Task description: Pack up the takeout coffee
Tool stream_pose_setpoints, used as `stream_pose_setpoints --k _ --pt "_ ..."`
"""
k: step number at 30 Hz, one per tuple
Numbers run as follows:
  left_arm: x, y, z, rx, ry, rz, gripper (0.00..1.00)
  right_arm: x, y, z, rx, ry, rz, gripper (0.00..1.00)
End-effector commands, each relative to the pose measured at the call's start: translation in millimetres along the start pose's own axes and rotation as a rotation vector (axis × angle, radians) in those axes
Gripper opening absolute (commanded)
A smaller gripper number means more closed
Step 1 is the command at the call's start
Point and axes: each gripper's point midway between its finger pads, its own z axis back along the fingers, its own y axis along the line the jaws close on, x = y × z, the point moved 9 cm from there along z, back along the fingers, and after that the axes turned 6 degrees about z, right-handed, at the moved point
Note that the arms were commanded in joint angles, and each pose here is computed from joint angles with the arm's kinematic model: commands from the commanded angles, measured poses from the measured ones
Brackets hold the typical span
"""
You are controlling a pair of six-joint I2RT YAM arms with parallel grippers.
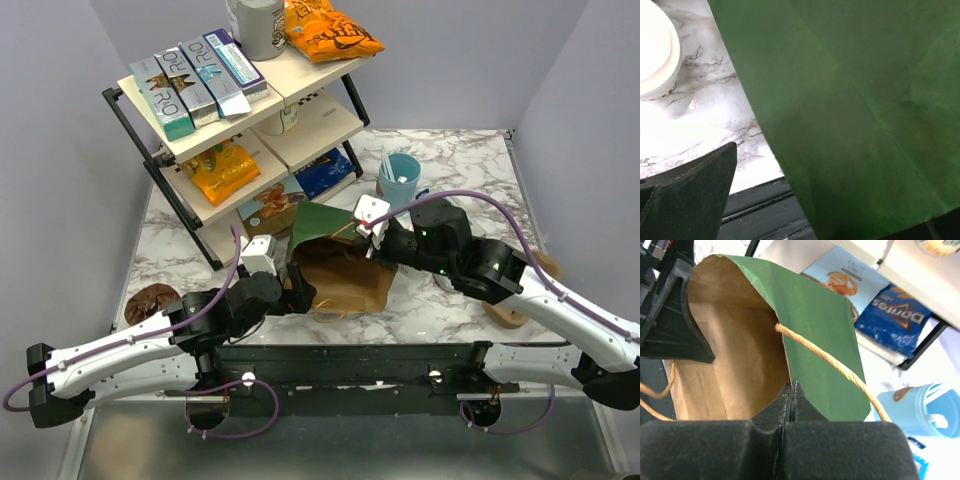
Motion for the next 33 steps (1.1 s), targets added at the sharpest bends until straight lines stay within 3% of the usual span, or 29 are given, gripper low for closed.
stream_pose_setpoints --k 1,8,12,13,15,19,20,24,26,30,33 --pt "-2.0 2.6 1.7 0.028 0.025 0.015 0.92 8.3 1.9 6.7 -0.012 -0.003 -0.112 0.01" --pt "-10.5 8.8 -4.1 0.074 0.045 0.038 0.59 -9.3 13.1 4.2 -0.041 0.03 -0.243 0.01" --pt "-14.5 10.1 -6.8 0.085 0.057 0.059 0.41 -10.3 23.6 3.3 0.025 -0.019 -0.307 0.08" --pt "-14.6 10.2 -7.0 0.095 0.056 0.072 0.33 -10.7 25.8 2.7 0.041 -0.027 -0.316 0.09" --pt "-15.3 9.6 -9.8 0.111 0.055 0.07 0.24 -9.8 30.8 1.0 0.094 -0.041 -0.321 0.25" --pt "-13.2 6.1 -13.3 0.149 0.046 0.074 0.0 -1.5 34.4 2.1 0.159 -0.069 -0.342 0.44" --pt "-10.6 2.7 -13.0 0.153 0.042 0.079 0.0 1.3 34.2 4.1 0.169 -0.079 -0.341 0.55" --pt "-10.2 -3.0 -17.2 0.218 0.061 0.087 0.0 28.1 28.2 25.5 0.201 -0.185 -0.354 0.63" --pt "-6.5 -8.5 -15.0 0.23 0.071 0.096 0.0 46.3 22.3 40.7 0.204 -0.255 -0.361 0.65" --pt "-1.6 -19.8 -15.4 0.276 0.095 0.095 0.0 67.8 33.5 56.1 0.377 -0.352 -0.39 0.65" --pt "4.1 -25.6 -10.9 0.311 0.098 0.132 0.0 75.6 54.4 51.6 0.464 -0.346 -0.374 0.6"
